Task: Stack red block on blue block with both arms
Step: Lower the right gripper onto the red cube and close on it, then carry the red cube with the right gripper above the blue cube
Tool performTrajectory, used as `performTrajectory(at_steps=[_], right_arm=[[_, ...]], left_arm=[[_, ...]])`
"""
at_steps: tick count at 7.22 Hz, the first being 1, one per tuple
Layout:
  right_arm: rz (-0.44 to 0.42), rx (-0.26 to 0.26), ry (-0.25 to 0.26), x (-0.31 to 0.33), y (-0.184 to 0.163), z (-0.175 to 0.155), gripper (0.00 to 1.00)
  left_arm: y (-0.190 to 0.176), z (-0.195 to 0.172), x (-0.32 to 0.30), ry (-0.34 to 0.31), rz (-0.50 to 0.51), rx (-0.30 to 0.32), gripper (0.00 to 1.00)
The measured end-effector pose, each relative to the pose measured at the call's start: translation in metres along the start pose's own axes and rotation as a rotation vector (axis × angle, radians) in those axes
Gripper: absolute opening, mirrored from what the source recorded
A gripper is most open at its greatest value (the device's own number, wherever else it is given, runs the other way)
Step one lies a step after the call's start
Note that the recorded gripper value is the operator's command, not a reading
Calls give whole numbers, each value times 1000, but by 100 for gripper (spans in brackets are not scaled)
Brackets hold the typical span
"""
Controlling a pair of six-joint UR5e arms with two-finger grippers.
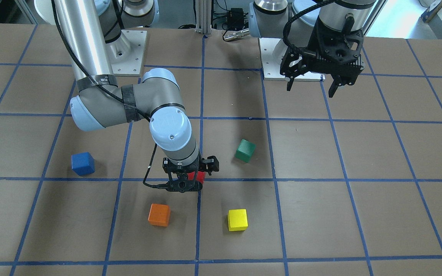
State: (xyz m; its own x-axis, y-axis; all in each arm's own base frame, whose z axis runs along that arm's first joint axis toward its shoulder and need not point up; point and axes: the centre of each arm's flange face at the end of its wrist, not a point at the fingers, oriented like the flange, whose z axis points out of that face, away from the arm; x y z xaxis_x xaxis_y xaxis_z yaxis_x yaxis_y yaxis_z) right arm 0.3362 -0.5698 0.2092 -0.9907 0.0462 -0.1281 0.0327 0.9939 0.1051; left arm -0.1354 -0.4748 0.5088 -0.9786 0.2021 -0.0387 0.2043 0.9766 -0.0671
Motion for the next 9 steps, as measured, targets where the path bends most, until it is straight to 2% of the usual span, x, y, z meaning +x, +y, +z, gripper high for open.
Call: performTrajectory(at_steps=[1,2,4,6,8,9], right_arm=[[8,-8,1,1,0,5,12],[24,-19,-1,2,2,11,0],[65,-37,-10,5,9,18,0],[75,-16,-13,6,9,3,0],[98,-1,-12,21,2,-45,0],[103,-29,-3,41,-4,-77,0]], left_arm=[[-3,-1,-2,-1,1,4,100],[-4,-4,-3,-3,-2,10,100],[1,-5,-3,-5,-5,12,100],[3,-3,-2,-4,-2,8,100],[4,-2,-2,-4,-1,1,100],[5,-2,-2,-4,-4,-1,100]])
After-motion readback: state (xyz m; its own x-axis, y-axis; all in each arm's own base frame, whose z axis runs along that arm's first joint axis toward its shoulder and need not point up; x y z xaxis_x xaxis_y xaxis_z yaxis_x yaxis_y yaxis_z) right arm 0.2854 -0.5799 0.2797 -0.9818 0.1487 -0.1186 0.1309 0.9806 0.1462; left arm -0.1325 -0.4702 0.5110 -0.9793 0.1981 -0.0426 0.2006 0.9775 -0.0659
